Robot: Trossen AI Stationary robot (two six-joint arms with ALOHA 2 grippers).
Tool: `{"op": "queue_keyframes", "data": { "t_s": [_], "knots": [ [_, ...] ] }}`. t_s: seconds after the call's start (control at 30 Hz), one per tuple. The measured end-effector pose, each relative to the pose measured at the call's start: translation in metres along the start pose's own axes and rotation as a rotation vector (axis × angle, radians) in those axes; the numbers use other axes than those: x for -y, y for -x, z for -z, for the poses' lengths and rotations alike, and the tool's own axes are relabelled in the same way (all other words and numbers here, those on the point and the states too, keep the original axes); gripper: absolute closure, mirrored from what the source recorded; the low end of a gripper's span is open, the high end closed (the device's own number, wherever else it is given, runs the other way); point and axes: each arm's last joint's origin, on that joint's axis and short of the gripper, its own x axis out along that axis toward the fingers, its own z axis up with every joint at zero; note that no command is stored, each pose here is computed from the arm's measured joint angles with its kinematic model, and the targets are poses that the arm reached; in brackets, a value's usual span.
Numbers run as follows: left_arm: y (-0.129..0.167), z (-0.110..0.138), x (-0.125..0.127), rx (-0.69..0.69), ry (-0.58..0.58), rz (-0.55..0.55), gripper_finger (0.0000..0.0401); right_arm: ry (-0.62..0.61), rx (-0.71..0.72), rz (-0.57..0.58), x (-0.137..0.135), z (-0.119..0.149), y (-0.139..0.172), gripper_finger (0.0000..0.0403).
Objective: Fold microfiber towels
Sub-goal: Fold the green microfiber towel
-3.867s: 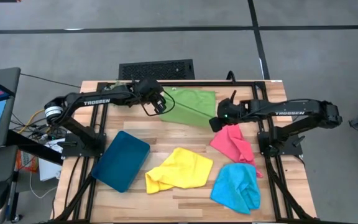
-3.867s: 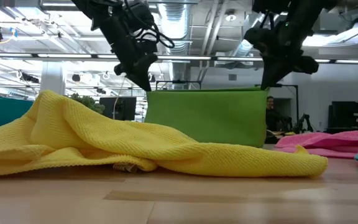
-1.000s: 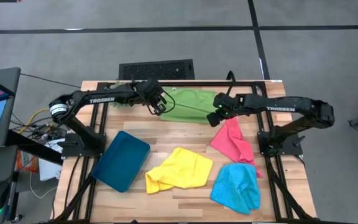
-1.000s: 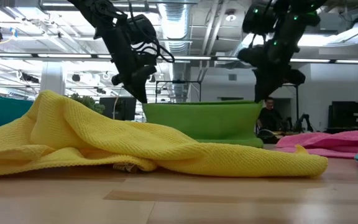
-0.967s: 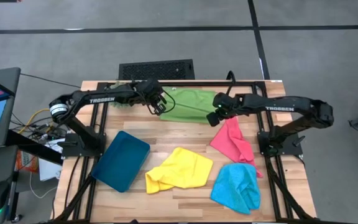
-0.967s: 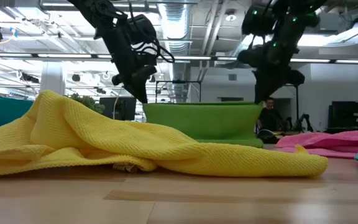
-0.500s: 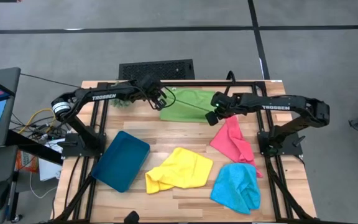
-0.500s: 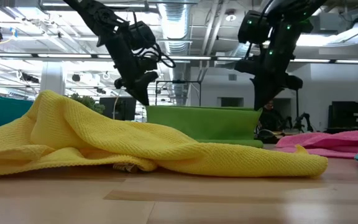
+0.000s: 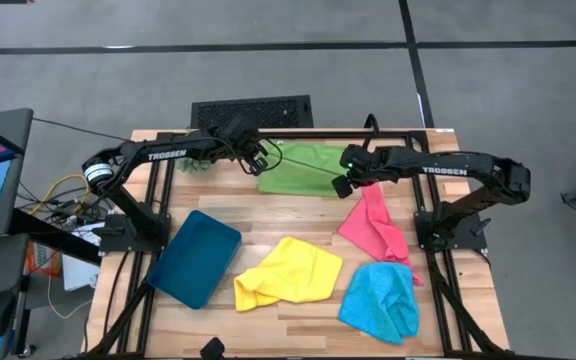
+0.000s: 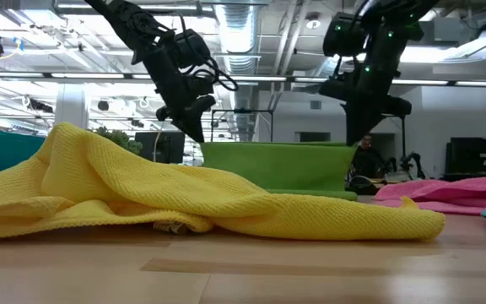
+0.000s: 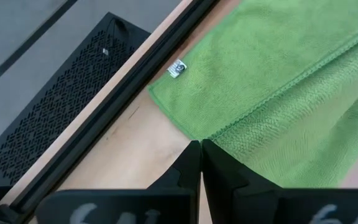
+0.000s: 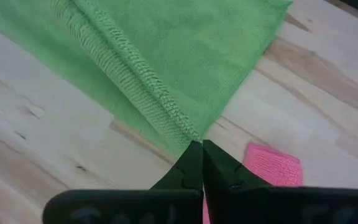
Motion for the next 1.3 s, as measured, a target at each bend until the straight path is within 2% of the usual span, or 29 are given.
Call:
{"op": "queue_keyframes", "data": {
  "t_s": [0.2, 0.43, 0.8, 1.0, 1.3],
  "knots": [
    [-0.005, 0.001, 0.001, 0.024, 0.006, -0.007, 0.0401, 0.002, 0.004, 0.005, 0.001, -0.001, -0.001, 0.0378],
    [-0.013, 0.01, 0.007, -0.027, 0.012, 0.021, 0.0401, -0.012, 0.002, -0.045, -0.007, 0.005, 0.006, 0.0381],
    [0.039, 0.004, 0.031, -0.018, 0.039, 0.074, 0.0401, -0.001, -0.047, -0.095, -0.029, 0.024, 0.024, 0.0379],
    [0.044, 0.012, 0.046, -0.072, 0.017, 0.098, 0.0401, -0.007, -0.073, -0.099, -0.037, 0.034, 0.028, 0.0382],
    [0.044, 0.018, 0.052, -0.076, -0.003, 0.045, 0.0401, -0.021, -0.082, -0.111, -0.044, 0.042, 0.032, 0.0378]
  ]
}}
